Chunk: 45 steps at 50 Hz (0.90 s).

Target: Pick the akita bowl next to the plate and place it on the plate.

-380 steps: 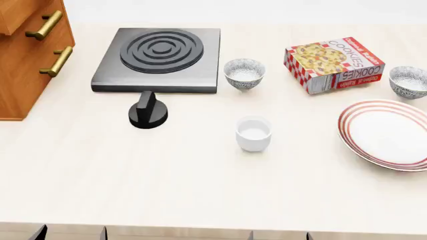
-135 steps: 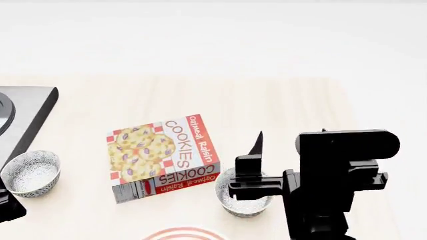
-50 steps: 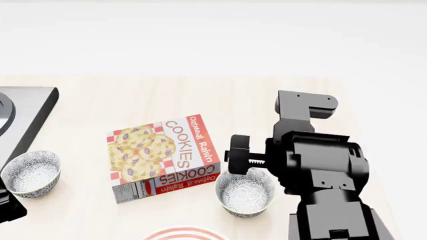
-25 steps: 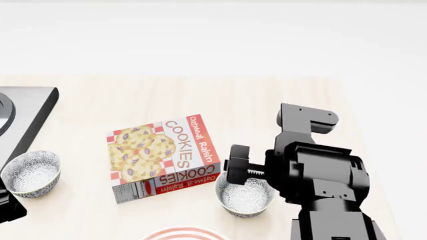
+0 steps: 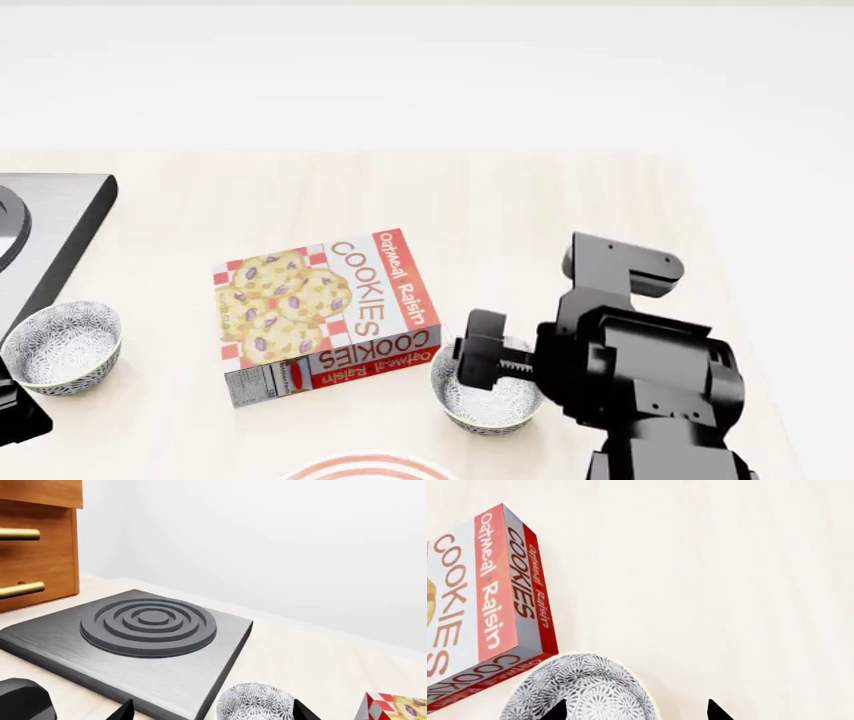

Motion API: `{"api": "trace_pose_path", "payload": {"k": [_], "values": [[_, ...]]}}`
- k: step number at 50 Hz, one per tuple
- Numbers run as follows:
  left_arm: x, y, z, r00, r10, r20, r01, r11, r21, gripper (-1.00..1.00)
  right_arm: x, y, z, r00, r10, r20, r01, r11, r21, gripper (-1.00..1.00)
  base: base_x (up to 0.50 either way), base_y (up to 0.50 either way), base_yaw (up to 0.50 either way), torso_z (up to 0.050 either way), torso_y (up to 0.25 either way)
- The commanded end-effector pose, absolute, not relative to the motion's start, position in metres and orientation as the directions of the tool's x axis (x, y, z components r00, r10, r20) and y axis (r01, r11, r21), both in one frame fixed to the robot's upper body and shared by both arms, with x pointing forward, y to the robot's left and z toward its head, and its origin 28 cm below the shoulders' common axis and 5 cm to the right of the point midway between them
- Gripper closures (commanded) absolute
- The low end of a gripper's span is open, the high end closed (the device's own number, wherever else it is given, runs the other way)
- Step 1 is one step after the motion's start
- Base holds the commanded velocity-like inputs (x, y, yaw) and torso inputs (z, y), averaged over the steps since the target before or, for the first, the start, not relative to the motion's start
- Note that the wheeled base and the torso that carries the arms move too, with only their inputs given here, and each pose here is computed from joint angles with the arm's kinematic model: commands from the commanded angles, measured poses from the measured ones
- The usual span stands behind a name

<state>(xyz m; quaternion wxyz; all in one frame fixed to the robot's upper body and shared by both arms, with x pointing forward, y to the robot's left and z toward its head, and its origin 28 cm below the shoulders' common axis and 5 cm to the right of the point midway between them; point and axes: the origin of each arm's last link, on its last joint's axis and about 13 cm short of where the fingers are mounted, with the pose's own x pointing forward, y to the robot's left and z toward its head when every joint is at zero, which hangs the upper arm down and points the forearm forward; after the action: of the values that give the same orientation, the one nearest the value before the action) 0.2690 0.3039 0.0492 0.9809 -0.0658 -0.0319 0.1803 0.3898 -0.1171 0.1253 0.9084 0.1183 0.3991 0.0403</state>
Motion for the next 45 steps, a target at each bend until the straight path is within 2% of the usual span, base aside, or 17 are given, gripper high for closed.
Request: {"api": "trace_pose_path", "payload": {"k": [1, 45], "values": [[0.2695, 0.3041, 0.0482, 0.933, 0.358, 0.039, -0.35, 0.926, -0.14, -1.0, 0.387, -0.1187, 0.1191, 0.665, 0.17, -0.727, 0.03, 0.967, 0.253, -1.0, 0.0, 0.0, 0.0, 0.0, 0.0], [0.2687, 0.3037, 0.0499, 0.933, 0.357, 0.041, -0.349, 0.927, -0.138, -1.0, 0.3818, -0.1173, 0.1131, 0.616, 0.202, -0.762, 0.007, 0.965, 0.262, -1.0, 0.0, 0.0, 0.0, 0.0, 0.0]]}}
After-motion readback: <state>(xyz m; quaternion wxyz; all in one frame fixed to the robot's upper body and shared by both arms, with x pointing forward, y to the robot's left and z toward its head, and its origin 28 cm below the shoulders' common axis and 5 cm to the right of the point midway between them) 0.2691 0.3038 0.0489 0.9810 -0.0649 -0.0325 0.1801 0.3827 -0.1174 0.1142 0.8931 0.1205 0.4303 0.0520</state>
